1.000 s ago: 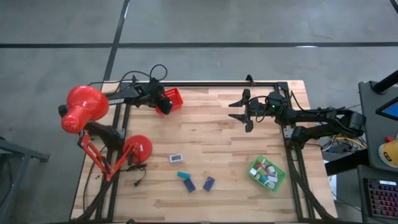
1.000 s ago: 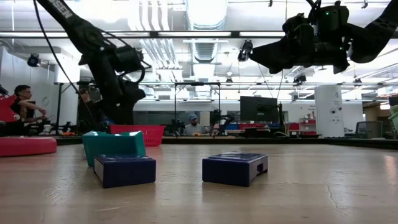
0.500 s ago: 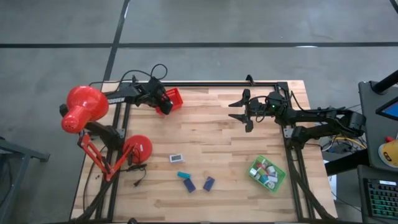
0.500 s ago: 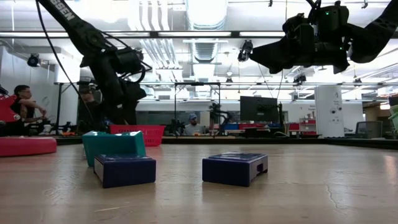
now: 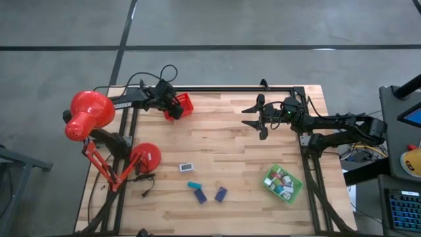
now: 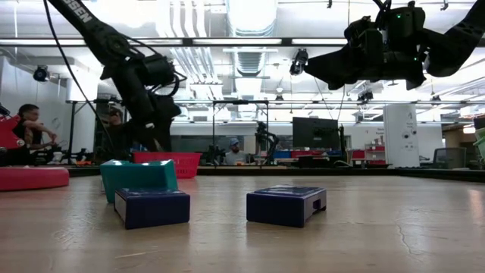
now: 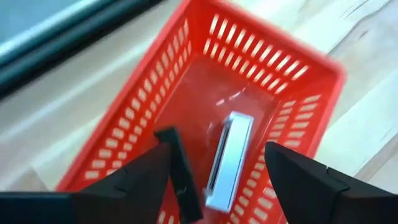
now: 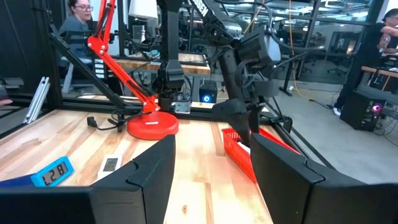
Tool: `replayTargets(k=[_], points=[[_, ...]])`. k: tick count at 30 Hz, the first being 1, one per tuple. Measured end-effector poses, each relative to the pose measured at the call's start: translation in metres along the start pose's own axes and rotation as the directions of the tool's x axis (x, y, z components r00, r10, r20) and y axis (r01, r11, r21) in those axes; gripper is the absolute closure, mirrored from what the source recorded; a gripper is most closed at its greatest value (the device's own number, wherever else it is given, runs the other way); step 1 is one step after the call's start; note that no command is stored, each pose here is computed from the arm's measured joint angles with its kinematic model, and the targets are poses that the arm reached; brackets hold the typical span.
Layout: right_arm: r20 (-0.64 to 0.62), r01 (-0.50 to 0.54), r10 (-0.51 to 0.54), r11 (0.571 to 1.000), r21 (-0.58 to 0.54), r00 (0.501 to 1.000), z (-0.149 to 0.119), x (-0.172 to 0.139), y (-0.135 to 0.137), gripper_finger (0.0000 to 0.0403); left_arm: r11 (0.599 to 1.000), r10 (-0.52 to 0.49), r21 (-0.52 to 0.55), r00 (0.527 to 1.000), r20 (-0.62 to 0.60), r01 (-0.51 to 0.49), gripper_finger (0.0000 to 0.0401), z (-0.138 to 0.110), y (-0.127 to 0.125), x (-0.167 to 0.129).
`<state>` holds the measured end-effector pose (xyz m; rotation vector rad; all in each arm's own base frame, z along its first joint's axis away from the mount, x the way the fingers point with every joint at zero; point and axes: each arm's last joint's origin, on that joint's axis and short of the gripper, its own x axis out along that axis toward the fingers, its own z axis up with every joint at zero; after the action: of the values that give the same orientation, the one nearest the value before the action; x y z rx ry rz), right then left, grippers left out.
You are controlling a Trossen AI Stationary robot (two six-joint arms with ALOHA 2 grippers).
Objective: Pick & Place Office items
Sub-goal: Put the white digital clock into the red bin
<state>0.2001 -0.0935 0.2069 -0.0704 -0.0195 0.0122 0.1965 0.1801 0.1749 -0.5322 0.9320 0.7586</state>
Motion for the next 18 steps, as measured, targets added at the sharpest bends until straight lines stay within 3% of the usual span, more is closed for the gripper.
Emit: replayTargets(k=[7, 11, 14, 18], points=[[0.0, 0.0, 0.0, 1.0, 0.0, 1.0, 0.0, 0.0, 0.0, 0.0199, 0.995, -0.062, 0.08, 0.998, 0.03, 0.059, 0.0133, 0.004, -0.021, -0.008], [0.0, 0.001, -0.001, 1.0, 0.0, 1.0, 0.0, 0.0, 0.0, 0.0199, 0.974, -0.124, 0.197, 0.99, 0.063, 0.109, 0.0135, 0.004, -0.044, -0.021], [0.0, 0.0, 0.0, 1.0, 0.0, 1.0, 0.0, 0.0, 0.0, 0.0199, 0.934, -0.187, 0.318, 0.981, 0.053, 0.161, 0.0135, -0.002, -0.063, -0.03], [0.0, 0.0, 0.0, 1.0, 0.0, 1.0, 0.0, 0.0, 0.0, 0.0199, 0.851, -0.293, 0.455, 0.956, -0.005, 0.263, 0.0136, -0.016, -0.086, -0.042]])
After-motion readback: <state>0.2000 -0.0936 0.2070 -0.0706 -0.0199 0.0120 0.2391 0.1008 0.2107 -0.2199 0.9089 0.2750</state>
